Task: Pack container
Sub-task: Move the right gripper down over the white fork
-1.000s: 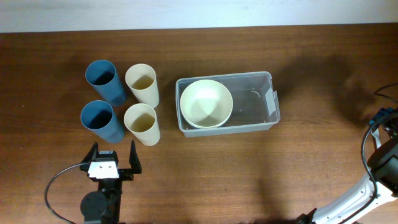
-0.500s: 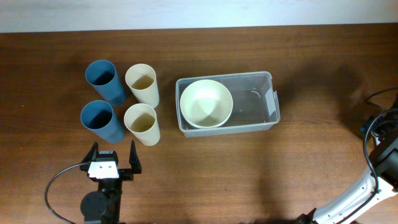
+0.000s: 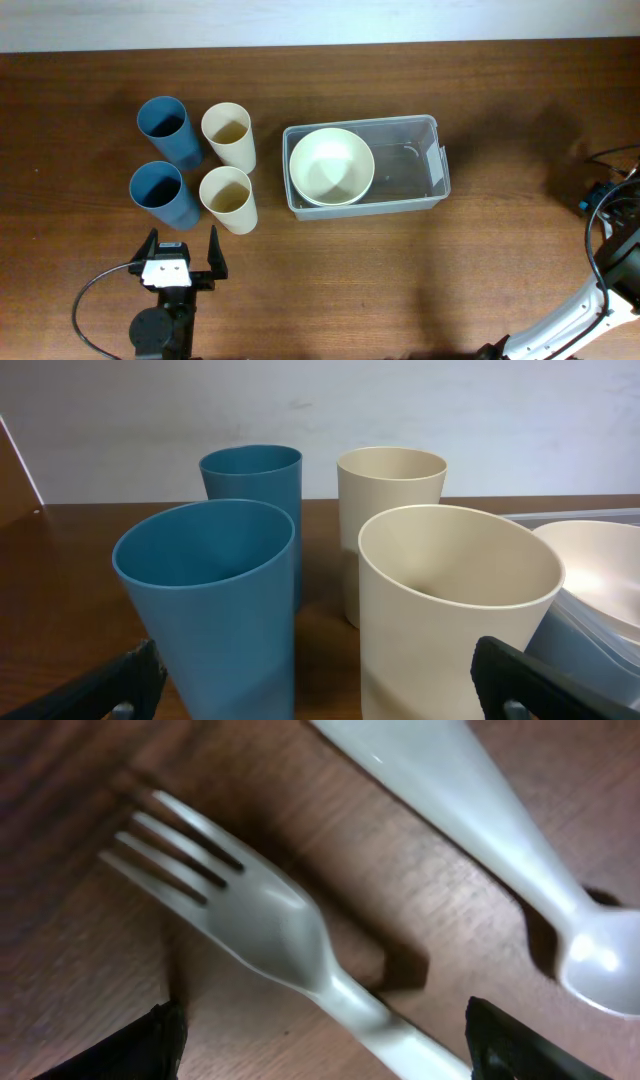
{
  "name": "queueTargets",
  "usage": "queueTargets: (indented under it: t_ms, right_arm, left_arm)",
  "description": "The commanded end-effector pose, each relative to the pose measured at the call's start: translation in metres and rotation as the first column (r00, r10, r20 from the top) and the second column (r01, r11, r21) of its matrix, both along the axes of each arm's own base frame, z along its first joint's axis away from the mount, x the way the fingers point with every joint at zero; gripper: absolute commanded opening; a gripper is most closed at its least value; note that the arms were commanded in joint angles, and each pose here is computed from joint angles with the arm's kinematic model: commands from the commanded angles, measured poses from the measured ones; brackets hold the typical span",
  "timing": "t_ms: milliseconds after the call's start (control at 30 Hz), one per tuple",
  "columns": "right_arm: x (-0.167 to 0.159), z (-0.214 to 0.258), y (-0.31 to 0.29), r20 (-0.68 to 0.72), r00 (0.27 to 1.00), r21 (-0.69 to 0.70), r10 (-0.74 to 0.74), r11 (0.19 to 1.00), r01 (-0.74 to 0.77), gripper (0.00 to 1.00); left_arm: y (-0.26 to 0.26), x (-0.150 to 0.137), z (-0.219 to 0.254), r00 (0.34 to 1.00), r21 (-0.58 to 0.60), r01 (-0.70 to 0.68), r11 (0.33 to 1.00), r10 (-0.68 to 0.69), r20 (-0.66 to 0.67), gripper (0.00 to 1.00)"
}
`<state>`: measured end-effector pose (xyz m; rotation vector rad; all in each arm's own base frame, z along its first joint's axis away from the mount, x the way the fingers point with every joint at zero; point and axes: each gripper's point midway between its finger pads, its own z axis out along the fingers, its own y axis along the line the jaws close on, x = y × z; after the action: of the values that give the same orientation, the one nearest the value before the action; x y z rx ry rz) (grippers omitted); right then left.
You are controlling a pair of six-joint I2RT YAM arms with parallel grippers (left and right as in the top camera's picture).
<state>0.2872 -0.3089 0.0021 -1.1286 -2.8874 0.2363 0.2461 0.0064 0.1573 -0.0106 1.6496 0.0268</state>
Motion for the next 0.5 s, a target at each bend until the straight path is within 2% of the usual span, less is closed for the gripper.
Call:
queueTargets:
  t_ms: [0,333,467]
  right_arm:
    - [-0.005,-0.041,0.029,-0.016,0.998,0.147,0.062,0.987,-0.059,0.84]
    - [-0.014,-0.065,0.046,-0.044,0.997,0.225,0.056,0.973,-0.045,0.84]
    - [-0.009,-0.064,0.058,-0.011,1.0,0.283,0.011,0.959,-0.007,0.77]
  left_arm:
    - [0.002,0.0,-0.002,1.0,0.019,-0.008,1.0,0.008,-0.003,1.0]
    - [0.002,0.0,-0.002,1.0,0.019,-0.008,1.0,0.008,-0.003,1.0]
    - [0.002,0.0,-0.002,1.0,0.019,-0.008,1.0,0.008,-0.003,1.0]
